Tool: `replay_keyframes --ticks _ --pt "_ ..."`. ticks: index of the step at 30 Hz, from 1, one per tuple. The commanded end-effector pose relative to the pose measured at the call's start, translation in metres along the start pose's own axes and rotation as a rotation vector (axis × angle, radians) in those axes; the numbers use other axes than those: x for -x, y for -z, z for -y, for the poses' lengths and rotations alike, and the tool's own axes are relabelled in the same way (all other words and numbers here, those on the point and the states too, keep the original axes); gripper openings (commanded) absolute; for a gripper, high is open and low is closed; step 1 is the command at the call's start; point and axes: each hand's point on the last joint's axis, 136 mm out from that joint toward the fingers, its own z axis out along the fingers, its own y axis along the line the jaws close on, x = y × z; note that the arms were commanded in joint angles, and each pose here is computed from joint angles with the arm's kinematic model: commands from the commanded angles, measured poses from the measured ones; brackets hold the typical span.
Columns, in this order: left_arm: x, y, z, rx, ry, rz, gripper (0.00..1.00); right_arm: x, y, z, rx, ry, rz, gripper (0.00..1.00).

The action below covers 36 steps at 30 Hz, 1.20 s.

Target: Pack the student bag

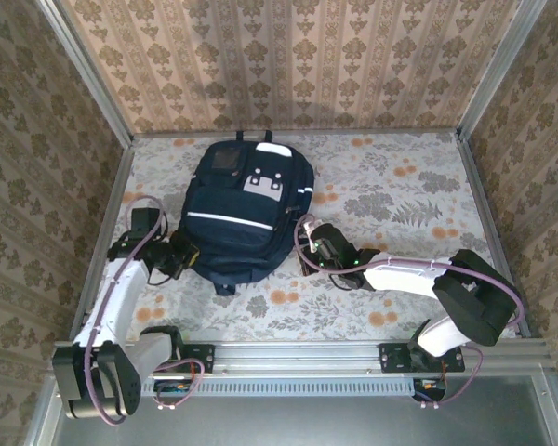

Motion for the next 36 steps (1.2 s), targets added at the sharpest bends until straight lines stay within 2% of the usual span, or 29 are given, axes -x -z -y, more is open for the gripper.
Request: replay_keyframes --ticks 1,3,5,6,8,10,12,15,19,24,36 --pt "0.022 0.014 0.003 0.014 -0.039 0.080 0.00 0.008 -0.004 0.015 -0.070 0.116 0.043 0.00" --pt "0.030 0.013 0.001 0.029 -0.058 0.096 0.00 0.007 -0.007 -0.002 0.019 0.145 0.032 0.00" --pt "0.034 0.007 0.003 0.019 -0.058 0.079 0.02 0.007 -0.007 -0.032 0.170 0.149 0.024 0.00" --pt "0.033 0.004 0.004 0.017 -0.050 0.060 0.10 0.008 -0.007 -0.043 0.210 0.142 0.023 0.00" --pt "0.030 0.000 0.008 -0.001 -0.035 0.024 0.34 0.009 -0.008 -0.067 0.274 0.128 0.012 0.00" --pt "0.025 0.003 0.012 -0.021 -0.016 0.015 0.48 0.012 -0.010 -0.089 0.316 0.103 0.010 0.00" --pt "0.020 0.013 0.014 -0.029 -0.006 0.028 0.59 0.010 -0.013 -0.110 0.359 0.106 -0.001 0.00" --pt "0.006 0.029 0.014 -0.024 -0.011 0.060 0.69 0.007 -0.016 -0.133 0.368 0.140 0.002 0.00" --pt "-0.027 0.027 0.004 -0.006 0.039 0.023 0.70 0.007 -0.022 -0.145 0.372 0.126 0.021 0.00" --pt "-0.058 -0.003 -0.002 -0.020 0.113 -0.042 0.69 0.015 -0.025 -0.152 0.380 0.107 0.033 0.00" --pt "-0.064 -0.034 0.020 -0.025 0.097 -0.051 0.61 0.009 -0.024 -0.155 0.378 0.119 0.024 0.00"
